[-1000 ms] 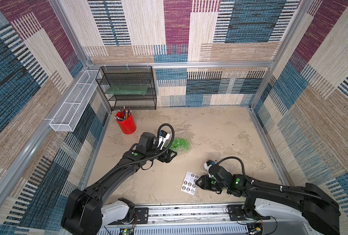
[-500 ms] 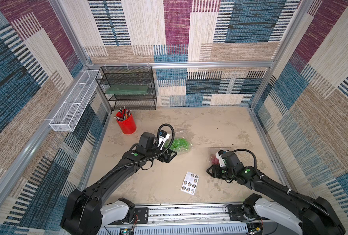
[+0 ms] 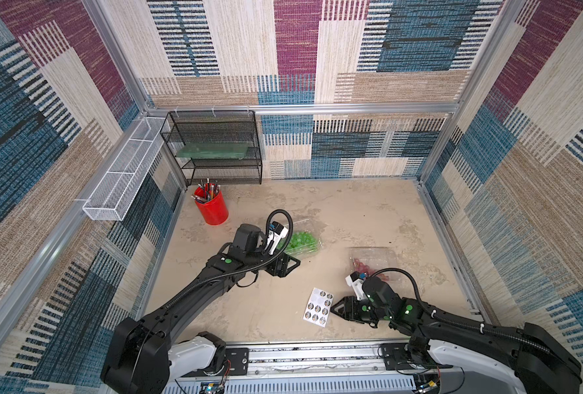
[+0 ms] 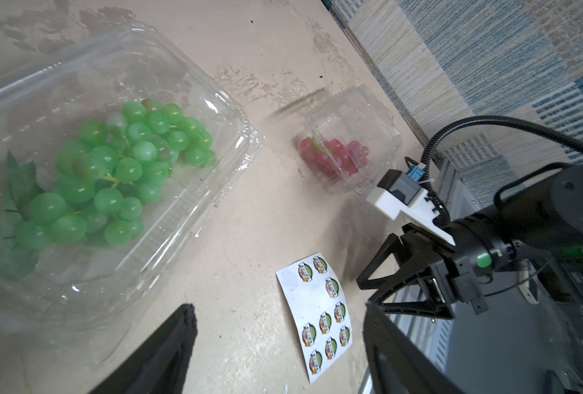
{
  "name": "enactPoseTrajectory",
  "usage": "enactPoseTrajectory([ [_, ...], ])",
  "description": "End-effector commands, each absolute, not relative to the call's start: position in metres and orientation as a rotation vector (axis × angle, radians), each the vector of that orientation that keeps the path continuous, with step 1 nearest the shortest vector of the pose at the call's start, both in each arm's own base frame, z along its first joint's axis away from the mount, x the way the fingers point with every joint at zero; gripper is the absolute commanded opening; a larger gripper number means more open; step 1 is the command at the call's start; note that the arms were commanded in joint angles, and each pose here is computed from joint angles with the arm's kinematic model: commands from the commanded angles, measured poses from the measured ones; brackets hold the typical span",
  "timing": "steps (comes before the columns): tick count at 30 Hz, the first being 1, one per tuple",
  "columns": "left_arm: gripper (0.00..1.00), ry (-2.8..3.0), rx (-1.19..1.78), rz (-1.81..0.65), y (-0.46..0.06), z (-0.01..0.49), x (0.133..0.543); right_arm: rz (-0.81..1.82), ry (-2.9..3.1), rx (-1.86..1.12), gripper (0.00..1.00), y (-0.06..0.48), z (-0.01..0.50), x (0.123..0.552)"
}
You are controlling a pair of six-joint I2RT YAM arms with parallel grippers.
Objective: Label fruit boxes
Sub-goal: Move the fruit box to the center of the board, then pick up the label sticker from the center of the board.
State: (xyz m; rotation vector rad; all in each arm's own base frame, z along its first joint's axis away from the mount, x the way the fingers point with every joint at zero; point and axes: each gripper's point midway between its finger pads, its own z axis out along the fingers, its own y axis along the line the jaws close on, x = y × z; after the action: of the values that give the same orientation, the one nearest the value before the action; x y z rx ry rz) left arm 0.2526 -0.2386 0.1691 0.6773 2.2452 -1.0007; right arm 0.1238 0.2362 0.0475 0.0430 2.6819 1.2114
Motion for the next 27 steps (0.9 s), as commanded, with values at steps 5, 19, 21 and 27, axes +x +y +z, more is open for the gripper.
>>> enactPoseTrajectory([
  [5,0.80,2.199,0.713,-1.065,-0.248,0.178,0.247,1.327,2.614,0.117,0.46,0.249,0.049,0.131],
  [19,0.80,2.167,0.717,-1.020,-0.244,0.185,0.247,1.328,2.561,0.078,0.37,0.254,0.040,0.146],
  [21,0.80,2.165,0.719,-1.012,-0.243,0.186,0.246,1.334,2.554,0.067,0.35,0.255,0.040,0.147],
  [27,0.80,2.149,0.727,-1.003,-0.242,0.189,0.245,1.347,2.547,0.015,0.28,0.260,0.038,0.148],
])
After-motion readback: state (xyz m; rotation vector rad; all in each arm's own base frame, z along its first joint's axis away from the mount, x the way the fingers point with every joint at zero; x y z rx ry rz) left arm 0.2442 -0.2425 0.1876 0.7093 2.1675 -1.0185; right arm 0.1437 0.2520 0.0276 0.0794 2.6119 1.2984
